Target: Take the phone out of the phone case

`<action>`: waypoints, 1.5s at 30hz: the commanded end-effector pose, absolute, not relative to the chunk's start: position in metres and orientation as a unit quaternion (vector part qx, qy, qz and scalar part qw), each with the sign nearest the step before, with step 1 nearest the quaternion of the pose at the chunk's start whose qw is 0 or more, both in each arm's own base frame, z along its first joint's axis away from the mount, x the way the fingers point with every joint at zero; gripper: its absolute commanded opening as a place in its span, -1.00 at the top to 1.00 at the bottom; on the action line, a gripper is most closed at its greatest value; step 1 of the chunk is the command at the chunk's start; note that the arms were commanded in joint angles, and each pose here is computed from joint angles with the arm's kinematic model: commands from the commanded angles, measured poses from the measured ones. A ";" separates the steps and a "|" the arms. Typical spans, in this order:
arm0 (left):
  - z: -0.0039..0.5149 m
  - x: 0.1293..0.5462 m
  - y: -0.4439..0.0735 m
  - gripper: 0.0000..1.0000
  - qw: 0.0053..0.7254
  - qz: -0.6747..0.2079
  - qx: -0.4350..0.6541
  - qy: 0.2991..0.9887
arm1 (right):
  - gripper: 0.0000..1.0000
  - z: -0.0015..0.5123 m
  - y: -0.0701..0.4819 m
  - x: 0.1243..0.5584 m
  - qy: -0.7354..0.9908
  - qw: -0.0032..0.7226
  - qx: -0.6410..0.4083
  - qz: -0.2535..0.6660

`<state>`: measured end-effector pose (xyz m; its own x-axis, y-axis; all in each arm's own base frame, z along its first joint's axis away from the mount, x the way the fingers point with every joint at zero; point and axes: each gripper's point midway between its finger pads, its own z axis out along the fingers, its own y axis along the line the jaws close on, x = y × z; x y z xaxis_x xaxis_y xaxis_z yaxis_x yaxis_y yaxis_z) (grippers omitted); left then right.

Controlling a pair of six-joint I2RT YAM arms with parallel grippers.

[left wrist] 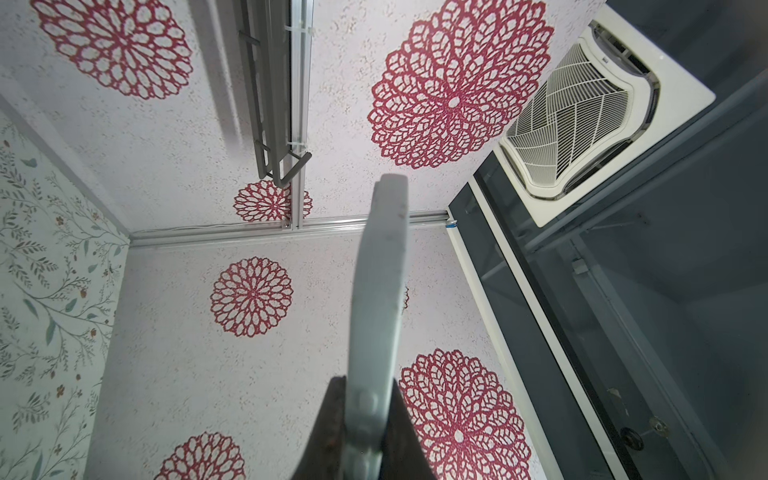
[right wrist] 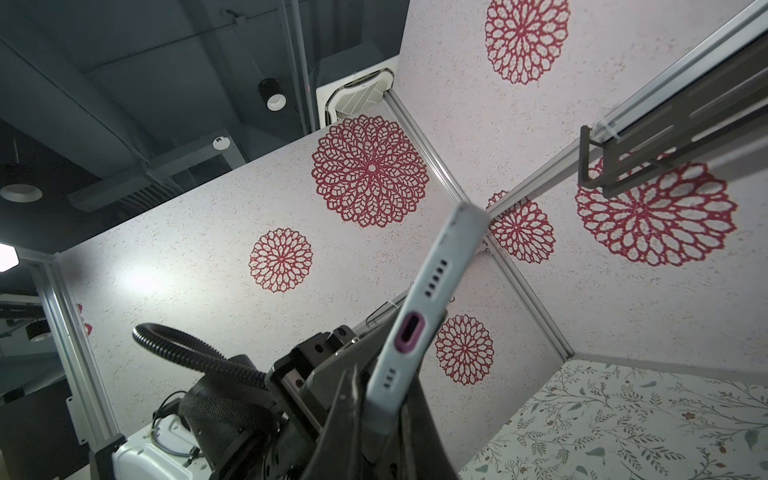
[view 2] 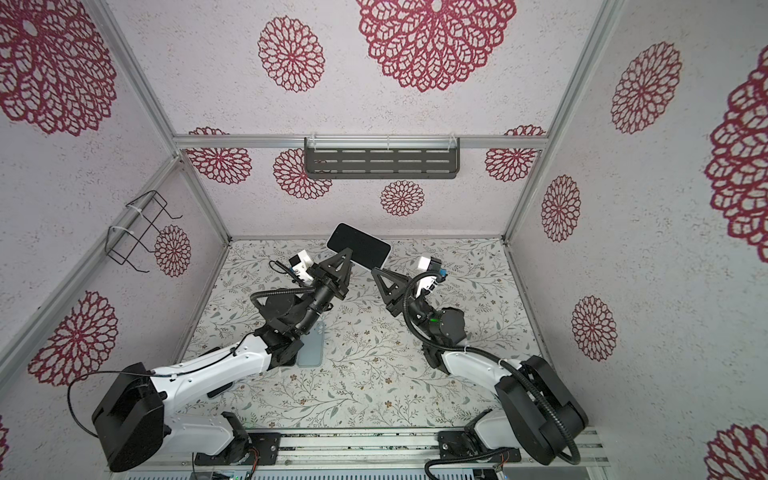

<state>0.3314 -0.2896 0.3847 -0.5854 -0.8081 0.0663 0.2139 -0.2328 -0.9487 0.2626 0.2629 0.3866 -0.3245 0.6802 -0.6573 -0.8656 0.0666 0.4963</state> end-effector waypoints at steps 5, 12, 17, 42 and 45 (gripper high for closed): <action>0.432 0.316 -0.299 1.00 0.287 -0.779 -0.265 0.492 | 0.70 0.411 0.276 0.199 0.352 0.596 -0.304 0.654; 0.441 0.313 -0.316 1.00 0.261 -0.785 -0.235 0.511 | 0.65 0.420 0.273 0.200 0.329 0.624 -0.345 0.619; 0.444 0.311 -0.320 1.00 0.260 -0.783 -0.221 0.520 | 0.74 0.429 0.268 0.208 0.325 0.653 -0.357 0.583; 0.448 0.317 -0.299 1.00 0.298 -0.792 -0.226 0.483 | -0.37 0.450 0.229 0.219 0.331 0.681 -0.218 0.616; 0.446 0.317 -0.299 1.00 0.299 -0.790 -0.227 0.484 | -0.26 0.452 0.229 0.222 0.329 0.681 -0.212 0.619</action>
